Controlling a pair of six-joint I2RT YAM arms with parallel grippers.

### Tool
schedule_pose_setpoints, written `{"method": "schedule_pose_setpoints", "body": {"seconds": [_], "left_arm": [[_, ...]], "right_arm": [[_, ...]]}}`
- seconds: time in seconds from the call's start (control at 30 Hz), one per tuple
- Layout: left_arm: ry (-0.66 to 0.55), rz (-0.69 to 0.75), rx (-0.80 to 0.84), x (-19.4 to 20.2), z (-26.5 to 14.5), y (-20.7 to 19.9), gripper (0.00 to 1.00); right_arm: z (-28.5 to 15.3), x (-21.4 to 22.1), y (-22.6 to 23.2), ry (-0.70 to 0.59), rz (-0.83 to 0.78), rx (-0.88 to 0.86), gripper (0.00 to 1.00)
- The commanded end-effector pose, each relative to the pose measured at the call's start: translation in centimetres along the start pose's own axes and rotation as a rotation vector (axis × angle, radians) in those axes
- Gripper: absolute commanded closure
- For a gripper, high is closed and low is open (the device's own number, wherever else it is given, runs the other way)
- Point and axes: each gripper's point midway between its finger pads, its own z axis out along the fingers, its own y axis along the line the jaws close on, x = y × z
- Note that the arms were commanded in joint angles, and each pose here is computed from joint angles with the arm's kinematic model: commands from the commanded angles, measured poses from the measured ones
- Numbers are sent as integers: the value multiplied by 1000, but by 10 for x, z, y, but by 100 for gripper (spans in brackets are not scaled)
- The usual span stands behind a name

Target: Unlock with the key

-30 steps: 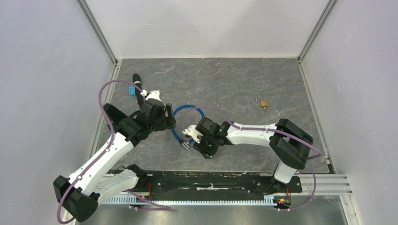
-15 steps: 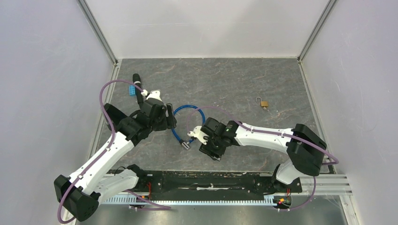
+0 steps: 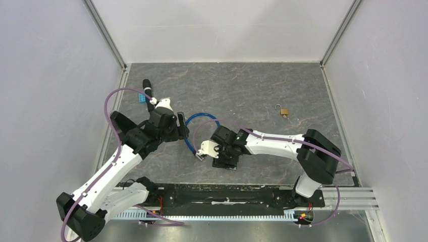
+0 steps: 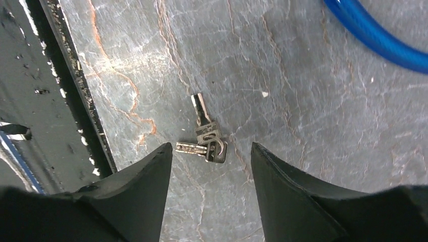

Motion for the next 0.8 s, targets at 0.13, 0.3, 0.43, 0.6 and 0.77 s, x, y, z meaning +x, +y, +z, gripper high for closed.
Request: {"method": "schedule_pose_setpoints", "body": {"seconds": [0.13,0.3,0.43,0.6,0.77], "left_arm": [[-37,-26,-26,-10,-6,10,18],[-33,-34,-22,-8,-5,11,18],[-19,-39,-9,-6,-3,9,18],[-16,-49,20,-7,-4,3,18],[-12,-76,68,-4,-3,-6,18]], "right_arm": [[16,-15,-11,-7,-159,-27,43],[29,6,-6,56,-154,-52,47],[35,16,-4,78,-146,-53,60],[36,21,-5,87,-123,-42,87],[22,8,-15,1,-69,9,99]]}}
